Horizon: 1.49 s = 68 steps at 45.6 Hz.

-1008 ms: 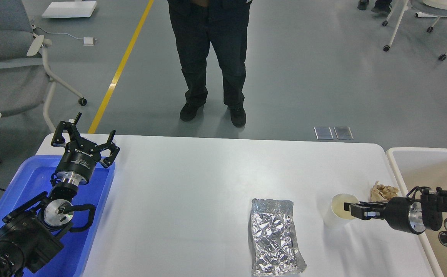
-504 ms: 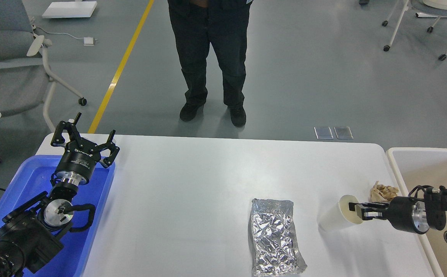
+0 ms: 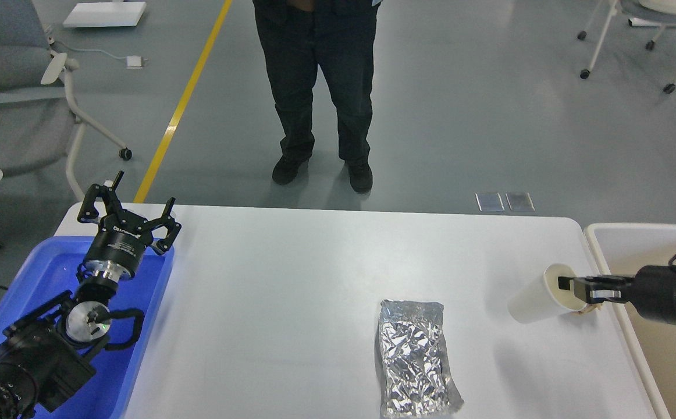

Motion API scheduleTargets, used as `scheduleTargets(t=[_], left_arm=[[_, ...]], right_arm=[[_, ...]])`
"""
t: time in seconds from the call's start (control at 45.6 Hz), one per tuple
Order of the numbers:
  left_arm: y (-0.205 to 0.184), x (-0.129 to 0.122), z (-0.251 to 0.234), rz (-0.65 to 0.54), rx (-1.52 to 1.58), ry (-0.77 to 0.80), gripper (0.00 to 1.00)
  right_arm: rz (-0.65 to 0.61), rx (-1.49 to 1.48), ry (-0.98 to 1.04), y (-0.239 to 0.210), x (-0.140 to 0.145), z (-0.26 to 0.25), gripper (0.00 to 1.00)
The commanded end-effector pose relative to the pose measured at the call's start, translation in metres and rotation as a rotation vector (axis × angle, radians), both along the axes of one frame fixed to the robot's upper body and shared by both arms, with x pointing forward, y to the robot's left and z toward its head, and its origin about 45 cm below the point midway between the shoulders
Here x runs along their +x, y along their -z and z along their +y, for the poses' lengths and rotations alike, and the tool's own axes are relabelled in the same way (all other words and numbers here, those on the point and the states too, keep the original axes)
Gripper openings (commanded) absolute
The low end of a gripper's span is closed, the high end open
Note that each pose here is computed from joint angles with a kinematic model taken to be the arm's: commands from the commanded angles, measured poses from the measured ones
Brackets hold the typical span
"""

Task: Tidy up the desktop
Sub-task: 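Lift the held cup and carry it over the white bin, then release the cup into the bin and withdraw the right gripper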

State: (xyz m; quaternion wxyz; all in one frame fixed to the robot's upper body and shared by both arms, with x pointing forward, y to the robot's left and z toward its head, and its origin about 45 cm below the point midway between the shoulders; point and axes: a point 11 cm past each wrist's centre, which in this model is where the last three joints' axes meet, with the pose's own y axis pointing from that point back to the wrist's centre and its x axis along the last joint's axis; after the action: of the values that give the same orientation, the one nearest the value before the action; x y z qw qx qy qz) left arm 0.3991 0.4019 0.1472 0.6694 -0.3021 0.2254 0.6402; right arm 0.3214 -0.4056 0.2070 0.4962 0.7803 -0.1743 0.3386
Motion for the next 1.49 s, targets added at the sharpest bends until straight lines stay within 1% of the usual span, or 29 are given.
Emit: scheduleTargets(t=[0.0, 0.219, 0.373, 0.548, 0.657, 0.811, 0.92, 1.074, 1.271, 1.359, 1.468], left_arm=[[0.000, 0.000, 0.001, -0.001, 0.000, -0.001, 1.00], [0.000, 0.000, 0.000, 0.000, 0.001, 0.000, 1.00], [0.000, 0.000, 0.000, 0.000, 0.001, 0.000, 1.00], [0.000, 0.000, 0.000, 0.000, 0.001, 0.000, 1.00], [0.000, 0.000, 0.000, 0.000, 0.001, 0.000, 1.00], [0.000, 0.000, 0.001, -0.001, 0.000, -0.001, 1.00], [0.000, 0.000, 0.001, -0.001, 0.000, -0.001, 1.00], [0.000, 0.000, 0.000, 0.000, 0.001, 0.000, 1.00], [0.000, 0.000, 0.000, 0.000, 0.001, 0.000, 1.00], [0.000, 0.000, 0.000, 0.000, 0.001, 0.000, 1.00], [0.000, 0.000, 0.000, 0.000, 0.000, 0.000, 1.00]], right_arm=[[-0.027, 0.030, 0.025, -0.046, -0.012, -0.010, 0.00], [-0.043, 0.021, 0.037, -0.079, -0.028, -0.022, 0.00], [-0.073, 0.007, 0.054, -0.108, -0.033, -0.032, 0.00], [-0.144, -0.016, 0.096, -0.152, -0.027, -0.047, 0.00], [-0.202, -0.023, 0.158, -0.178, -0.021, -0.065, 0.00], [-0.277, -0.036, 0.364, -0.202, -0.013, -0.127, 0.00], [-0.316, 0.024, 0.546, -0.210, -0.008, -0.173, 0.00], [-0.363, 0.192, 0.841, -0.204, -0.017, -0.233, 0.00], [-0.408, 0.417, 1.152, -0.184, -0.026, -0.273, 0.00], [-0.435, 0.533, 1.310, -0.177, -0.034, -0.288, 0.00], [-0.455, 0.663, 1.490, -0.150, -0.037, -0.296, 0.00]])
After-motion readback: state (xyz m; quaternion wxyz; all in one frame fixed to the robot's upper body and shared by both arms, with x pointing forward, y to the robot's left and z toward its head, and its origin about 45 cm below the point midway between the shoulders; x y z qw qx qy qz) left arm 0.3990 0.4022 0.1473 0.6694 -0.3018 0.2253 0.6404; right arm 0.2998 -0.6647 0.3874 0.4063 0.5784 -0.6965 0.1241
